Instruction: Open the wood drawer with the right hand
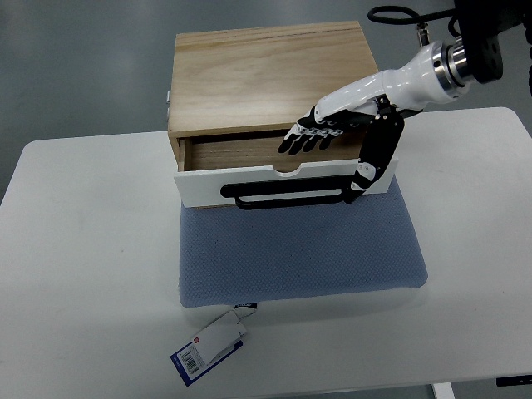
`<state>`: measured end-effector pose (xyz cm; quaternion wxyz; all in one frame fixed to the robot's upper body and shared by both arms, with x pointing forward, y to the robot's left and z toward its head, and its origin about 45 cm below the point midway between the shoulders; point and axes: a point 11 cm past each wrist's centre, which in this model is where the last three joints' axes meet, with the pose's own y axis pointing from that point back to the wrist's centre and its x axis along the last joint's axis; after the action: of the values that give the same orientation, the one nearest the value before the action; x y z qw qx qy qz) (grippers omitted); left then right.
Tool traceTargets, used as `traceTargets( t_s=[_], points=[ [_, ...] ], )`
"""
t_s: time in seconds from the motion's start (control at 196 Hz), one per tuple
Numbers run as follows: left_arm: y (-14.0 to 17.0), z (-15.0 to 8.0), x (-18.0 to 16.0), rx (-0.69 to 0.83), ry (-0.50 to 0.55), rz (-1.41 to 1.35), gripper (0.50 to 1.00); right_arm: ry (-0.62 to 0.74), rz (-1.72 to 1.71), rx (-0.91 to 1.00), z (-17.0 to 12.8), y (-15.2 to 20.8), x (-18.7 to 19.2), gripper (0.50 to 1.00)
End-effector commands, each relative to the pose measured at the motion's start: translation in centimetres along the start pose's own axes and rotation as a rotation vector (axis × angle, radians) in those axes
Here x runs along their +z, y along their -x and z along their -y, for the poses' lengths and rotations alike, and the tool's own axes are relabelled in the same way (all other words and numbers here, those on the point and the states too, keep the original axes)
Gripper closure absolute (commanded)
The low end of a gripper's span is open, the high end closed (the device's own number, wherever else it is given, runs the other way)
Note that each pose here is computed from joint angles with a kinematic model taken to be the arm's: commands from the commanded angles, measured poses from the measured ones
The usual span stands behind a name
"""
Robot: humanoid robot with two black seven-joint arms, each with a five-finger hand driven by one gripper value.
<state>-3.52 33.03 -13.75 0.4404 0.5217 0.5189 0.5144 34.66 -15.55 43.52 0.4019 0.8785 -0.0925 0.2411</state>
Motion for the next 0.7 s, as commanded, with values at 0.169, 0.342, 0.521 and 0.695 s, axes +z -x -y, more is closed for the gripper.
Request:
traceTargets(
  t_s=[0.169,0.342,0.521,0.695],
  points=[
    [0.0,0.0,0.0,0.0,0.0,0.0,0.5,-0.143,0.221,0.163,-4.2,-5.2,0.6,0.574],
    [0.0,0.0,0.1,0.0,0.001,0.0,0.5,-0.288,0.396,0.279,-5.3,-7.1,3.9,0.574],
    [0.0,0.0,0.0,0.0,0.0,0.0,0.5,-0.341,0.613,0.592,-7.0,-9.9,8.8,0.576],
    [0.0,0.0,0.0,0.0,0.0,0.0,0.5,-0.373,0.77,0.825,-8.3,-11.0,12.4,0.574]
  ],
)
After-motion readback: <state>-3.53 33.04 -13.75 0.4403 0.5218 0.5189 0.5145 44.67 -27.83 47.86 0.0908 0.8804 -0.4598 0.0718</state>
